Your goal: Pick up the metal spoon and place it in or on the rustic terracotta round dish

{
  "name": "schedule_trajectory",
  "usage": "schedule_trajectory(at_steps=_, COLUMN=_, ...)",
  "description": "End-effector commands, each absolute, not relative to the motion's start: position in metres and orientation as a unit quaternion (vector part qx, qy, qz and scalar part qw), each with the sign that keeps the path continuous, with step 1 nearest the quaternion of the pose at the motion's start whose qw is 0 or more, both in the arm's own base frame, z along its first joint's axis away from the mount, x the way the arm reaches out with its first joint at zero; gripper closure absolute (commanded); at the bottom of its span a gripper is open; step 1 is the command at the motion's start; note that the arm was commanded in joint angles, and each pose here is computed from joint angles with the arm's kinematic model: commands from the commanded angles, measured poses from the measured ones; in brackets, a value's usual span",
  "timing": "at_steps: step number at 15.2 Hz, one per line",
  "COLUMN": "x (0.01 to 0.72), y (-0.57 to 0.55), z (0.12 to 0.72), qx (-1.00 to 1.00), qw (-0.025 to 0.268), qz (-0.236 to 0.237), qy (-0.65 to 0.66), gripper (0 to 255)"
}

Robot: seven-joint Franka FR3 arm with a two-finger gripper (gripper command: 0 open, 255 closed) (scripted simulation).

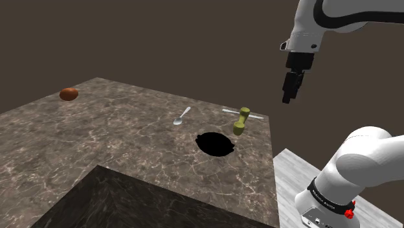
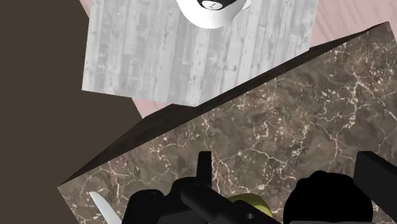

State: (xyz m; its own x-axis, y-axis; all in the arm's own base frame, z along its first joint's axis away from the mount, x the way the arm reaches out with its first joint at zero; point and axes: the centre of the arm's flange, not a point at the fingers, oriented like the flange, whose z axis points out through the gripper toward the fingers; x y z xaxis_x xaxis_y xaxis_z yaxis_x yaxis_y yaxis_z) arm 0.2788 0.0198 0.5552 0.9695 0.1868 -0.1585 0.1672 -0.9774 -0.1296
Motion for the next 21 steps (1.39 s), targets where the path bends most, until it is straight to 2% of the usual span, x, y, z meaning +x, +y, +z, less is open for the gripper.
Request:
schedule_trajectory(at_steps=1, x=0.279, y=0.02, z=0.555, qx=-0.991, qw=0.058, qz=0.085, qy=-0.089, gripper=0)
schedule_trajectory(at_steps=21, x=0.452, y=0.156, z=0.456, qx=-0.973, qw=0.083, qz=0.058, qy=0.206, gripper=0)
